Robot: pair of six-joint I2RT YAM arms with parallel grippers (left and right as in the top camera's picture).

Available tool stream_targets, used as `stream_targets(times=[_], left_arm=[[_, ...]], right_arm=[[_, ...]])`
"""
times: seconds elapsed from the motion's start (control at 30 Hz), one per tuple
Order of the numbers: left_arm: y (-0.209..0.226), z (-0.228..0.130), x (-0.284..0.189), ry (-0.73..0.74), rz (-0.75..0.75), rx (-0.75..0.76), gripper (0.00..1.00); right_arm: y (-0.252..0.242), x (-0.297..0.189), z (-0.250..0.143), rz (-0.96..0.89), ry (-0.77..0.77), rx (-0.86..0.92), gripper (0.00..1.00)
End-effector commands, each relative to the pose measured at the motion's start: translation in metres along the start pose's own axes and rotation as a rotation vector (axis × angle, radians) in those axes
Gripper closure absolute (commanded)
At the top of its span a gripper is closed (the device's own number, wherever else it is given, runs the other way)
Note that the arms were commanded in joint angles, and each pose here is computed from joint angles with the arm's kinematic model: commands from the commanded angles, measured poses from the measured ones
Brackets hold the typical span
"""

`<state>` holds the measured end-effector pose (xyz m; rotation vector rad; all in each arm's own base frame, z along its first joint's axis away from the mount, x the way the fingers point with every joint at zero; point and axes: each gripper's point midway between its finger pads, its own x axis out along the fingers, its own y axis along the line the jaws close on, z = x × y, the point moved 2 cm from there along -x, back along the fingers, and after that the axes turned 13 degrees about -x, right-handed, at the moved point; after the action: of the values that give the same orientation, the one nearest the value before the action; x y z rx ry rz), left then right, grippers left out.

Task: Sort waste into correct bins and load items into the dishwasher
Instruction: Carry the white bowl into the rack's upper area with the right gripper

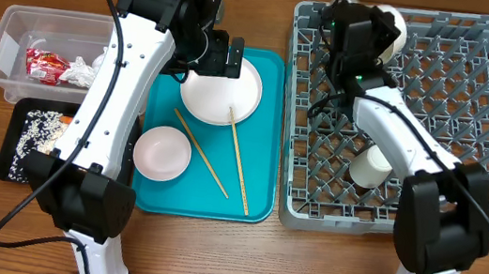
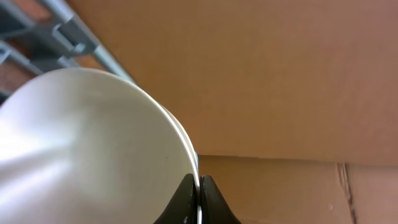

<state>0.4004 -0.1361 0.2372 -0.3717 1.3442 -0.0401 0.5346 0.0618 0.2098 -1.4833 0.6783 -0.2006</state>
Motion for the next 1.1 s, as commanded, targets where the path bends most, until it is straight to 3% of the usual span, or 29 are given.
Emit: stream_targets(times=[0.0, 0.37, 0.83, 0.97, 1.07], left_arm=[[-0.002, 0.001, -0.001, -0.006, -0.002, 0.012, 0.00], [-0.002, 0.001, -0.001, -0.006, -0.002, 0.012, 0.00], [-0.002, 0.001, -0.001, -0.006, -0.001, 0.012, 0.00], [-0.002, 0.001, -0.001, -0.006, -0.002, 0.012, 0.00], [-0.002, 0.001, -0.001, -0.006, -0.002, 0.012, 0.00]], right_arm=[[0.004, 0.003, 0.004, 0.004, 0.001, -0.087, 0.96], [0.039, -0.005, 0.014, 0.138, -0.074, -0.208, 0.96], [0.059, -0.038, 0.043, 0.178, -0.154, -0.277, 0.96], [0.064, -0.040, 0.042, 0.202, -0.144, -0.225, 0.79], [0.068, -0.040, 0.039, 0.221, -0.133, -0.204, 0.75]])
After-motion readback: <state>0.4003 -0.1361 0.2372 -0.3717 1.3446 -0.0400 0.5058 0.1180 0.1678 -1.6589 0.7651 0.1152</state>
